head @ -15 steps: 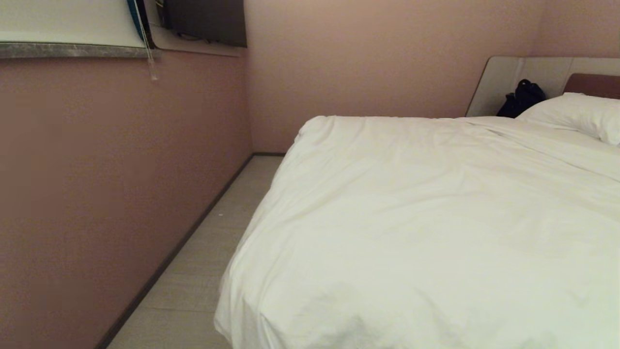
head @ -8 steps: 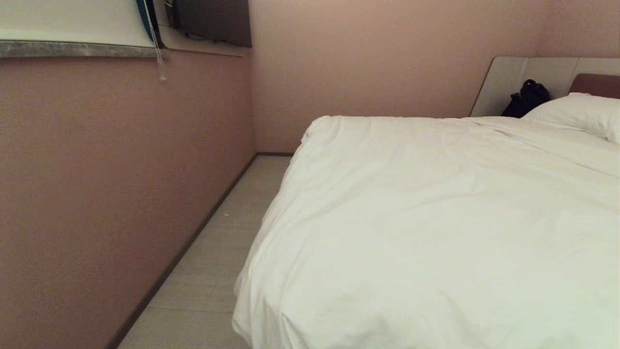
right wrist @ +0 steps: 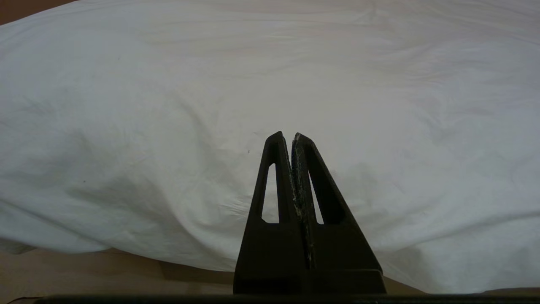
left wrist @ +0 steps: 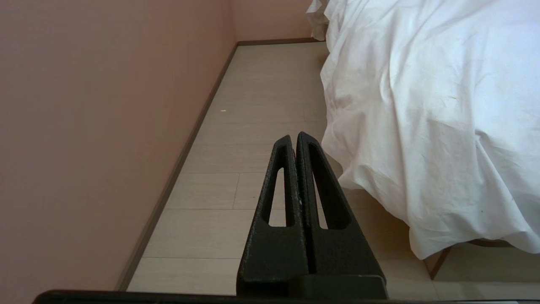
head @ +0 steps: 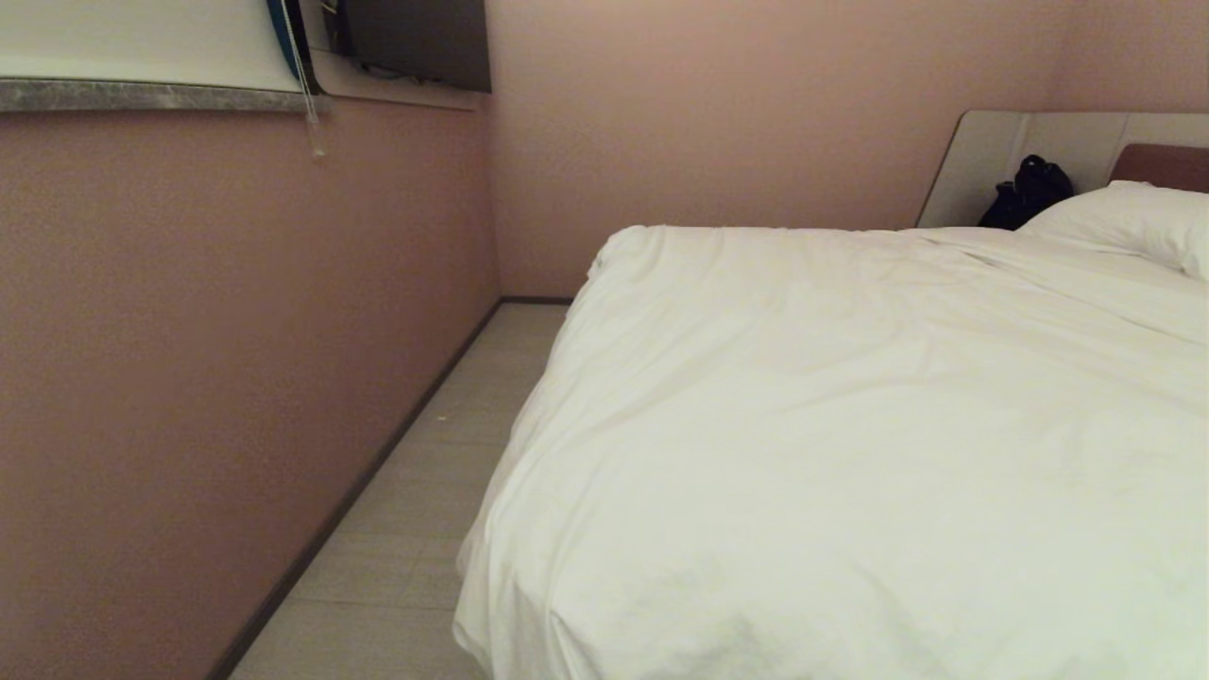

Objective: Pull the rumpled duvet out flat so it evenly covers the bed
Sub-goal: Flatten the corners of the folded blanket

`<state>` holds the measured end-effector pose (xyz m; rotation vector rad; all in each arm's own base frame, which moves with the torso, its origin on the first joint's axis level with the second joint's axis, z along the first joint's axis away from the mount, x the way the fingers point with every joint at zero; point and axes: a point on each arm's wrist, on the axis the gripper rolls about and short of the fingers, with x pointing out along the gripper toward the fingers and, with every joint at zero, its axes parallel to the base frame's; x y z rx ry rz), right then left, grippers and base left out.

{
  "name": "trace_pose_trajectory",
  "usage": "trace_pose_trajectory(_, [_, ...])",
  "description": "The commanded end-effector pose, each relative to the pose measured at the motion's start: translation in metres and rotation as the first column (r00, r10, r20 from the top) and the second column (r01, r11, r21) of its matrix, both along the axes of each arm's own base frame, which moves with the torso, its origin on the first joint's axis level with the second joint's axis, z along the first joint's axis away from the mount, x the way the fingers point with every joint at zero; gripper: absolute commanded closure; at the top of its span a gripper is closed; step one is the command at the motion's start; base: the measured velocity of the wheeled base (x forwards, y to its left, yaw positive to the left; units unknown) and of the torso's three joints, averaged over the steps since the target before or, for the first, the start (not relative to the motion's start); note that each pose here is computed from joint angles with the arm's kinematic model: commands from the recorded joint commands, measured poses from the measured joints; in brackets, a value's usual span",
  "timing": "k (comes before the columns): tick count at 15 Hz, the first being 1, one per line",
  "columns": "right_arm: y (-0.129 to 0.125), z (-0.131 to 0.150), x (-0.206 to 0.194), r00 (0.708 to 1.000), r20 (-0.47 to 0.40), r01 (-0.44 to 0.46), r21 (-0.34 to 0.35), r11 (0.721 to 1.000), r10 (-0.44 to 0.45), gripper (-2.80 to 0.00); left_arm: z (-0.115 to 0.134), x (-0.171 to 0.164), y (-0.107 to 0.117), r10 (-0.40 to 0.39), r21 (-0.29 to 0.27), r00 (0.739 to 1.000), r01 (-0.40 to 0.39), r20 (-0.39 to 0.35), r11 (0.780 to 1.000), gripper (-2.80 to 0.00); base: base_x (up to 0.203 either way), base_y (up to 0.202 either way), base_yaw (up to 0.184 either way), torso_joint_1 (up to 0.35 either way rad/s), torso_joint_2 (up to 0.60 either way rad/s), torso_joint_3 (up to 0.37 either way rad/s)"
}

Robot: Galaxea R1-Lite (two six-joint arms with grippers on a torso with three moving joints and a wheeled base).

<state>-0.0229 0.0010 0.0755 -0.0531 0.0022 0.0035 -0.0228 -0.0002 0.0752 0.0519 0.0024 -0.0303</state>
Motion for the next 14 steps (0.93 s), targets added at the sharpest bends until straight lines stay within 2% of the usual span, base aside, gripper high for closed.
trace_pose_trajectory(1, [0.0,0.0,0.0,1.0,0.0,-0.001,0.0,1.0,0.001,0.0,0.0,0.0,0.0,0.001,0.0,1.0,-0.001,0.0,1.0,0.0,0.0,0.0,0.0,0.0,0.0,0.0])
trace_pose_trajectory(12, [0.0,0.0,-0.001,1.0,-0.01,-0.003,-0.02,1.0,0.003,0.0,0.0,0.0,0.0,0.013,-0.003,1.0,-0.013,0.0,1.0,0.0,0.0,0.0,0.0,0.0,0.0,0.0])
trace_pose_trajectory(14, [0.0,0.016,-0.005,0.999,0.042,0.001,-0.042,0.999,0.001,0.0,0.0,0.0,0.0,0.013,-0.003,1.0,-0.013,0.0,1.0,0.0,0.0,0.0,0.0,0.0,0.0,0.0])
